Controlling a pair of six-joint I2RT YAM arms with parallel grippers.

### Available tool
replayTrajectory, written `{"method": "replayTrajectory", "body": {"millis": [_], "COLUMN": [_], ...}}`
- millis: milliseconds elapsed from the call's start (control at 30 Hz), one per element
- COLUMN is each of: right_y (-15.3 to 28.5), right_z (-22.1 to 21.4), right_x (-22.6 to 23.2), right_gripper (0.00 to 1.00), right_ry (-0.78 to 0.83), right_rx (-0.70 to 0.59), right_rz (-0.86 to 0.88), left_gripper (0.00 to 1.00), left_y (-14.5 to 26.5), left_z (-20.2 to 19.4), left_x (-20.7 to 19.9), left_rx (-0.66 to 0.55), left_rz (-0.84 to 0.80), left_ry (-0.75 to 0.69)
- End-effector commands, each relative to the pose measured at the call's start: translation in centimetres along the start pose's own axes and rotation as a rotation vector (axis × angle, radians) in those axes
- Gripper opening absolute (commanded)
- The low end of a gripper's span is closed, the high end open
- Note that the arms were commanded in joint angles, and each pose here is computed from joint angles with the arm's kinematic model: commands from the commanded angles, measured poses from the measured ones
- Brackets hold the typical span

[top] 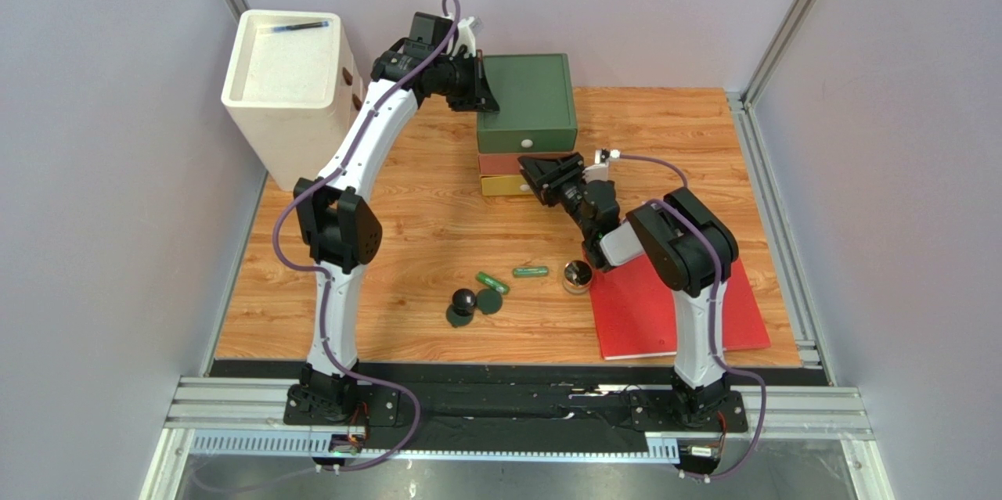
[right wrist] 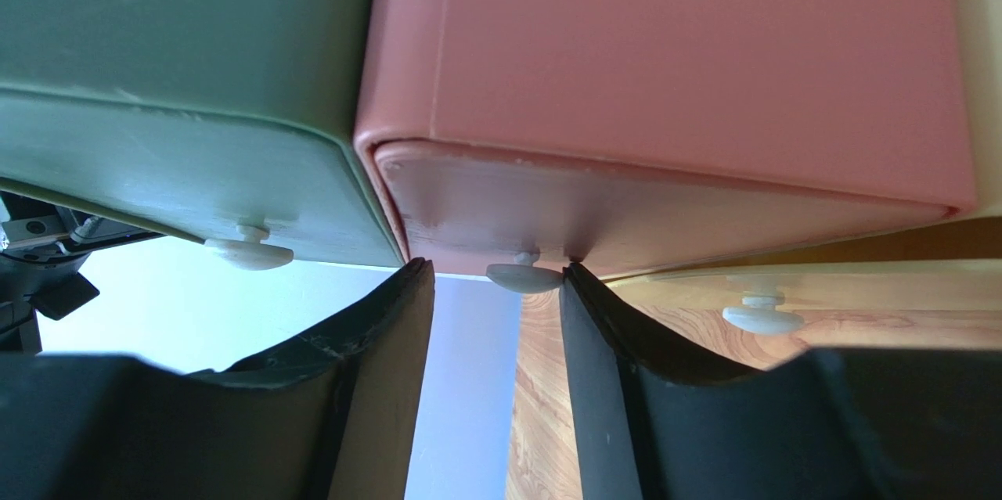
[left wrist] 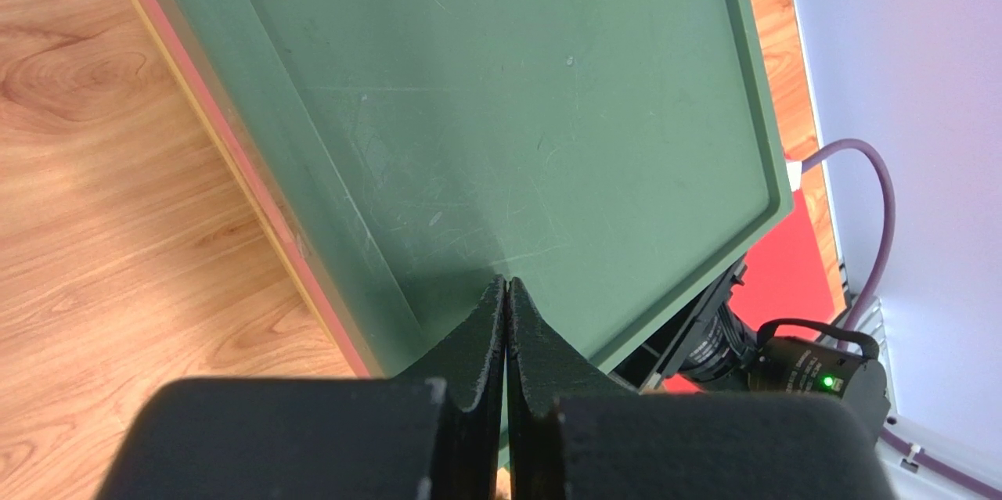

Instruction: Organize the makeup

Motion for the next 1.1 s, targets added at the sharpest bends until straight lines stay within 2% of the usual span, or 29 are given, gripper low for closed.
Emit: {"method": "replayTrajectory", "body": {"millis": [0,233,567,1067], "right_y": [-0.8,-0.8,-0.6,2.9], "right_z": [1.3,1.6,1.6,0.5], "right_x": [1.1,0.8,0.8,2.2], "right_gripper": [0.47,0.36,0.09,0.01], "right_ry": [0.005,0.004,0.018,0.029], "right_rx": [-0.067,-0.077,-0.062,0.032], "right_rz": [0.032,0.023,0.024,0.029], "left_gripper": [0.00,0.00,0.00,0.00], "left_y": [-1.0,-1.0,-1.0,-1.5], "left_z": [-3.3,-3.3,-3.4,-3.6], "left_x": [2.3,2.3,2.4,2.7], "left_rx": [0.147,0.150,0.151,0.163], "left_rz": [0.086,0.085,0.092,0.099], "left_ry": [0.035,0.029,0.031,0.046]}}
Point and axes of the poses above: each gripper's point midway between its finger pads, its own y axis back along the fingers, its own x axis along the line the jaws close on, z = x × y, the point moved 5 cm from there along y, back along the fingers, and after that the axes turned 6 degrees about y, right-handed, at the moved point
